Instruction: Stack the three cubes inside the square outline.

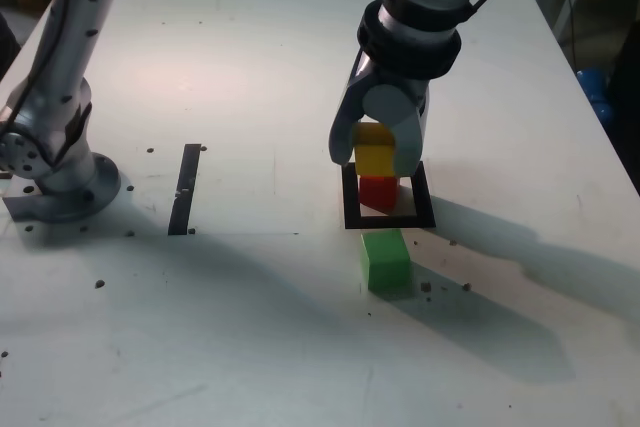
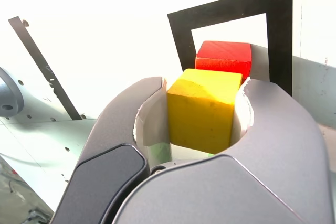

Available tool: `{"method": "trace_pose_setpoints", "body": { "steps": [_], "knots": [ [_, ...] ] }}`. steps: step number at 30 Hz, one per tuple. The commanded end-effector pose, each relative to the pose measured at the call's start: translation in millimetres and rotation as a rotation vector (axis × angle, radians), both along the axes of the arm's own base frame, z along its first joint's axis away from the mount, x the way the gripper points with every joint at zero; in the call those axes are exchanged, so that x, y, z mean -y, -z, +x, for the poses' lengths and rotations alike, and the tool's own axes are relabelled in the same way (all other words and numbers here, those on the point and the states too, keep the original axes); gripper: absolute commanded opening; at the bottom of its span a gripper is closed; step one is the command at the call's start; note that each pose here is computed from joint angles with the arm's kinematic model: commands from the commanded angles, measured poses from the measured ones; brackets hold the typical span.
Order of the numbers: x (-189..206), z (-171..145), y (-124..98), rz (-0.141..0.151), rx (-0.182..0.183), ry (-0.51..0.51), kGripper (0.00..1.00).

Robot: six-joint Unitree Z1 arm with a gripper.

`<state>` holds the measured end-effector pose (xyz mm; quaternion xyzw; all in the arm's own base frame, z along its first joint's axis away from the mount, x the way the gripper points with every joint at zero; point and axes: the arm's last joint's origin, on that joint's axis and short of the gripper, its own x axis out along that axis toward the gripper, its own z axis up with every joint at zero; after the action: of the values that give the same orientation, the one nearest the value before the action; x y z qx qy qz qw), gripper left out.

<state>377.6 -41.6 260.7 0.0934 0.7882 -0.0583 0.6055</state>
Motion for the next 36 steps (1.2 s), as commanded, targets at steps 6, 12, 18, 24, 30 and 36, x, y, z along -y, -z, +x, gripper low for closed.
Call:
{"method": "trace_pose_setpoints", "body": {
  "steps": [6,12,18,24,30,36],
  "knots": [
    [1.3,1.2,6.1,-0.006,-0.016,0.008,1.0],
    [0.8,-0.8,1.5,-0.002,-0.008,0.01,1.0],
    [4.4,-13.0,-18.7,0.024,0.023,0.03,1.0],
    [23.2,-29.1,-46.3,0.117,0.08,0.129,1.0],
    [42.8,-38.0,-57.8,0.197,0.109,0.325,1.0],
    [54.9,-44.4,-56.6,0.195,0.075,0.583,1.0]
  ]
}}
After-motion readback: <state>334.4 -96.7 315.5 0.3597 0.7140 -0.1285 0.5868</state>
